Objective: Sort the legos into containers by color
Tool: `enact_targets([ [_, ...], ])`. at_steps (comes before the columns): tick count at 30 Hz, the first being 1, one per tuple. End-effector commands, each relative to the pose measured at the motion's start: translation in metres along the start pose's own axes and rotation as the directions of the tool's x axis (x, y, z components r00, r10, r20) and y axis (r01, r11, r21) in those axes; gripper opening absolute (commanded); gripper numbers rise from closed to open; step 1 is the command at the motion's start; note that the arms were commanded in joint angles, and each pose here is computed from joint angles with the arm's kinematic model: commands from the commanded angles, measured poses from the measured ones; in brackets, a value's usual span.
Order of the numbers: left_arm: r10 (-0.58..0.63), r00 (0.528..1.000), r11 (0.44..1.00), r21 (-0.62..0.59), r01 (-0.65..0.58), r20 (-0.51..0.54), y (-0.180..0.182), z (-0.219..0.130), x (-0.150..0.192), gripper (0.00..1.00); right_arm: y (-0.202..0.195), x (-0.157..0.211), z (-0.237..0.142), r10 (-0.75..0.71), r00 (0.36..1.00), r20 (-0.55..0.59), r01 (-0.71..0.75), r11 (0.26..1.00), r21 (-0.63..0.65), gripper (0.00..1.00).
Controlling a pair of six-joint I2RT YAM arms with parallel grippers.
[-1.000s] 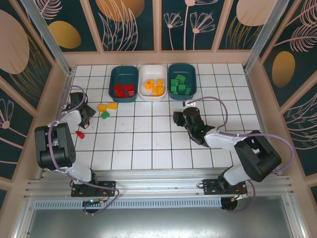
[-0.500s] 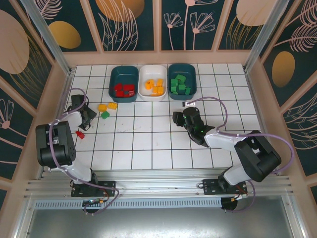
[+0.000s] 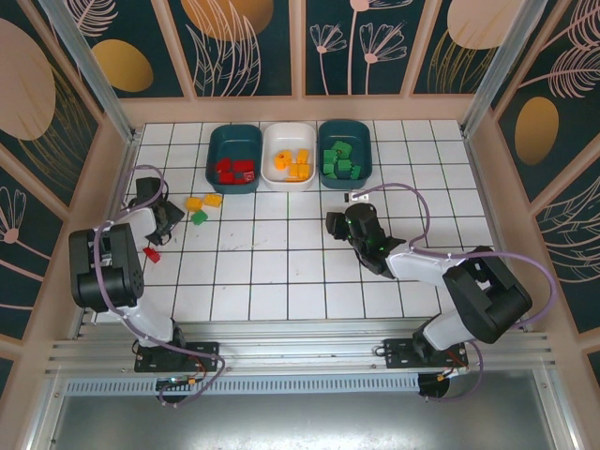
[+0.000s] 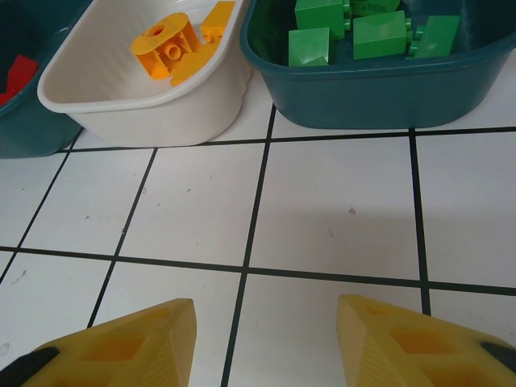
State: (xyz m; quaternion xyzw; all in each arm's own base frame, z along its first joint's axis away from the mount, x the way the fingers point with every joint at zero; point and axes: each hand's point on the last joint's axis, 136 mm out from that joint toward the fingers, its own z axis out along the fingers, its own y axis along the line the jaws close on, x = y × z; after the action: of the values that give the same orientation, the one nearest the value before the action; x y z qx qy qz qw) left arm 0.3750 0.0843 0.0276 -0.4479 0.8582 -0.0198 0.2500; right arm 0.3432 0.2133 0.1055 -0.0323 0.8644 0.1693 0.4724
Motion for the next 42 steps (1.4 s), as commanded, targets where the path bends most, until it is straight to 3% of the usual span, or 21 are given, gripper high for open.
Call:
enact_targets([
  [1, 0.014, 1.0, 1.0, -0.023, -0.014, -0.002, -0.005, 0.008, -0.008, 0.71, 0.005, -0.01, 0.0, 0.008, 1.0, 0.027, -0.008, 1.0, 0.0, 0.5],
  [11, 0.019, 1.0, 0.999, -0.045, -0.019, -0.001, -0.003, 0.019, -0.009, 0.67, 0.008, -0.012, -0.002, 0.01, 0.999, 0.031, -0.01, 1.0, -0.012, 0.51],
  [23, 0.041, 0.998, 0.999, 0.0, -0.041, -0.043, -0.006, 0.024, 0.003, 0.44, 0.008, -0.013, -0.003, 0.01, 1.0, 0.03, -0.009, 1.0, -0.011, 0.51],
  [27, 0.033, 0.999, 0.997, 0.069, -0.032, -0.024, -0.018, 0.005, -0.002, 0.34, 0.009, -0.011, -0.003, 0.006, 1.0, 0.028, -0.005, 1.0, -0.013, 0.51],
  [35, 0.062, 0.997, 0.942, 0.328, -0.075, 0.05, -0.095, -0.065, -0.018, 0.31, 0.013, -0.013, -0.004, -0.006, 0.999, 0.038, 0.006, 1.0, -0.014, 0.51],
  [40, 0.176, 0.984, 0.869, 0.467, -0.165, 0.02, -0.175, -0.074, -0.001, 0.27, 0.014, -0.012, -0.003, -0.014, 0.999, 0.036, 0.014, 1.0, -0.011, 0.51],
  [42, 0.204, 0.979, 0.842, 0.511, -0.172, -0.007, -0.199, -0.062, 0.004, 0.27, 0.013, -0.011, -0.002, -0.017, 0.999, 0.034, 0.017, 1.0, -0.007, 0.51],
])
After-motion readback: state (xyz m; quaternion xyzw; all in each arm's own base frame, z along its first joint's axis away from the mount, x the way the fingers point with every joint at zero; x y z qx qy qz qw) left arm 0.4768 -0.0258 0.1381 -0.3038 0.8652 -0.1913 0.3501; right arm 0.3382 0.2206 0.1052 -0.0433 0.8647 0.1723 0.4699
